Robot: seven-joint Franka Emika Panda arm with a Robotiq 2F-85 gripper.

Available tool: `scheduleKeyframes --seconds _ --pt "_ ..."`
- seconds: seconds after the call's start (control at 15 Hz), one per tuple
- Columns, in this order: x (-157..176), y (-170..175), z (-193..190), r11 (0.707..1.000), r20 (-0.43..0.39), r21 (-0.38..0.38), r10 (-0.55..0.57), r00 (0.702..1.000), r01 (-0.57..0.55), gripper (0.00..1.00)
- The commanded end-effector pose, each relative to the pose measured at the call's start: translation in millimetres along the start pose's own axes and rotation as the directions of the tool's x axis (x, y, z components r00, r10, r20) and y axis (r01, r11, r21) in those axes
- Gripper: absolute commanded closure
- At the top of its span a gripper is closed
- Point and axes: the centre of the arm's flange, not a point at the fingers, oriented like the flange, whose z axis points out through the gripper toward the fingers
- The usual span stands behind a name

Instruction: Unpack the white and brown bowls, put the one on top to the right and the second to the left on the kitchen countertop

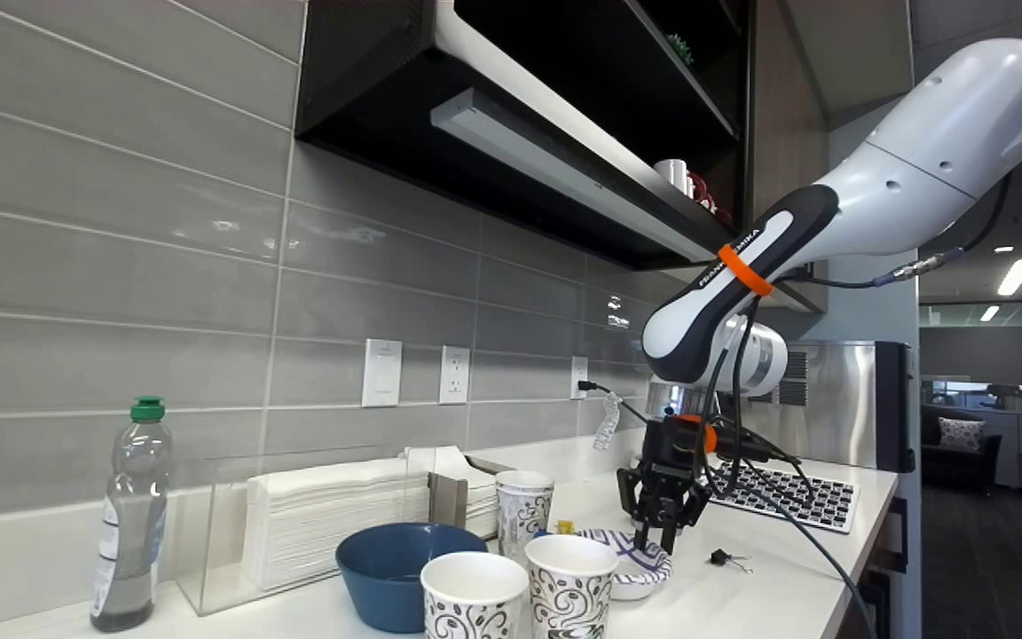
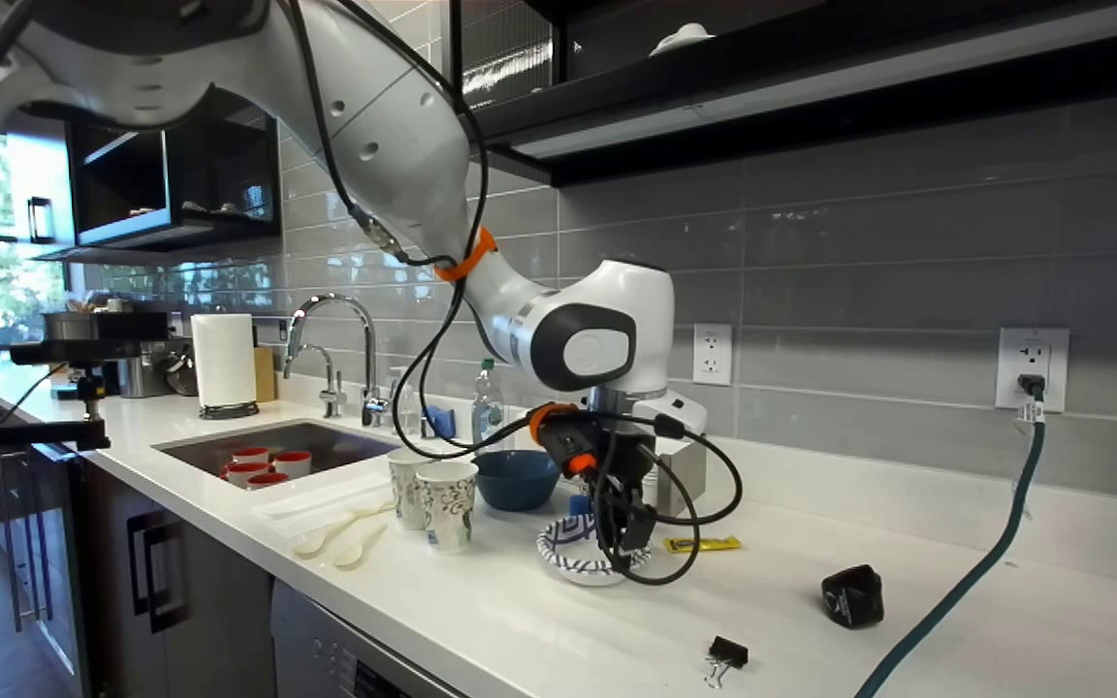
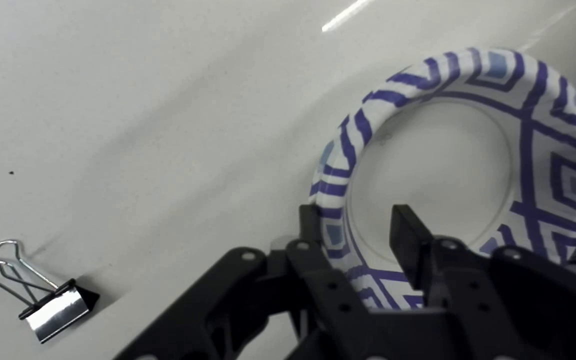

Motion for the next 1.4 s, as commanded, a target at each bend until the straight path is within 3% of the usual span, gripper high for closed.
scheduleKeyframes --seconds 0.0,0.07,0.2,0.8,1.07,1.33 --pt "6 0 -4 1.000 0.004 0.004 -0.007 1.000 0.007 0.86" --pt "5 0 -5 1.000 0.003 0.003 -0.006 1.000 0.006 0.94" --pt "5 1 -5 1.000 0.002 0.002 -0.004 1.000 0.004 1.00" --pt "1 5 -21 0.999 -0.025 0.032 -0.001 1.000 0.001 0.99" --pt "-1 8 -35 0.996 -0.043 0.087 -0.004 0.999 0.007 0.99" --pt "-1 18 -51 0.973 -0.068 0.229 0.003 0.998 0.013 0.99"
